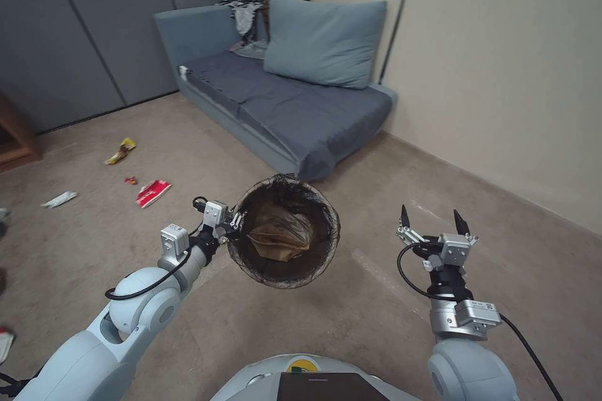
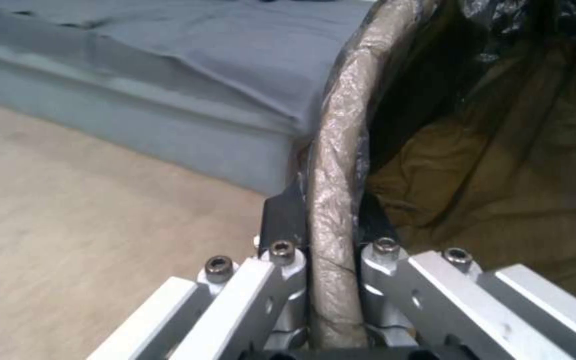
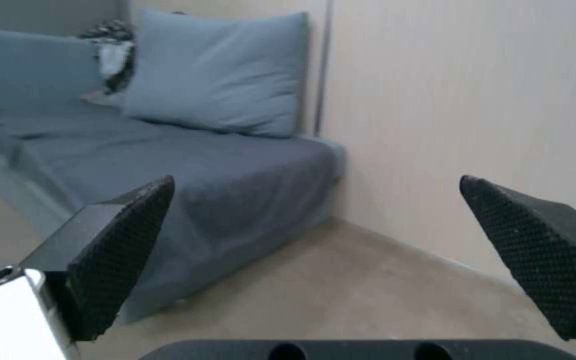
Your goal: Pick up the trash bin, then pick up the garbage from the floor and place it into the trash bin.
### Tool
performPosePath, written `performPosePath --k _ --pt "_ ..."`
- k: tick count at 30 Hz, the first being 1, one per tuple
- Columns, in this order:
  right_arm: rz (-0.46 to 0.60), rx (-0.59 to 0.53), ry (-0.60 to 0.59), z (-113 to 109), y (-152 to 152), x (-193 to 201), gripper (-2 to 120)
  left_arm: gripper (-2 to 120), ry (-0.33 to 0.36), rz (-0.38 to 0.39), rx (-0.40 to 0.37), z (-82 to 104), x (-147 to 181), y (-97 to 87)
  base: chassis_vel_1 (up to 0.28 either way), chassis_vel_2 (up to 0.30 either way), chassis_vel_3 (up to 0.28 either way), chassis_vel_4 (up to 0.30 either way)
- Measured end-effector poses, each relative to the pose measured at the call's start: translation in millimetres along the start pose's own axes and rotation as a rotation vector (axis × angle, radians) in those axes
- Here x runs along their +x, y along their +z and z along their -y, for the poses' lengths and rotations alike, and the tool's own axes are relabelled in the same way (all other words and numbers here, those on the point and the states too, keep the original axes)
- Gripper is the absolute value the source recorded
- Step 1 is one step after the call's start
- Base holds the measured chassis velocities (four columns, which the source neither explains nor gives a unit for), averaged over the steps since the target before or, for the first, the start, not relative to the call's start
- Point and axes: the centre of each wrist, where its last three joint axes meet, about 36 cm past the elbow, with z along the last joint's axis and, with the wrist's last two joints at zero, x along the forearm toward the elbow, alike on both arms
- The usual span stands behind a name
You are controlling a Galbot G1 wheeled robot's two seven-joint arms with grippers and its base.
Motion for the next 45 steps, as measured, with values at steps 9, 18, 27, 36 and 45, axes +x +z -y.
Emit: performPosePath --k 9,18,27,36,45 --pt "0.000 0.000 -0.002 -0.7 0.4 0.2 100 4 -0.002 0.002 0.000 -1.0 -0.4 -0.1 0.121 0.123 0.125 0.126" --pt "0.002 0.001 -0.003 -0.4 -0.8 0.5 100 4 -0.003 0.003 0.001 -1.2 -0.7 -0.2 0.121 0.133 0.126 0.117" --pt "0.001 0.002 -0.004 -1.1 -1.1 1.1 100 4 -0.005 0.004 0.001 -1.3 -0.5 0.1 0.123 0.113 0.120 0.129" --pt "0.002 0.004 -0.004 -1.4 -1.6 1.8 100 4 -0.008 0.005 0.001 -1.1 -0.5 0.3 0.091 0.099 0.110 0.098" --pt "0.004 0.004 -0.004 -1.7 -1.8 2.4 100 4 -0.021 0.010 0.002 -0.9 -0.7 0.7 0.048 0.049 0.048 0.048"
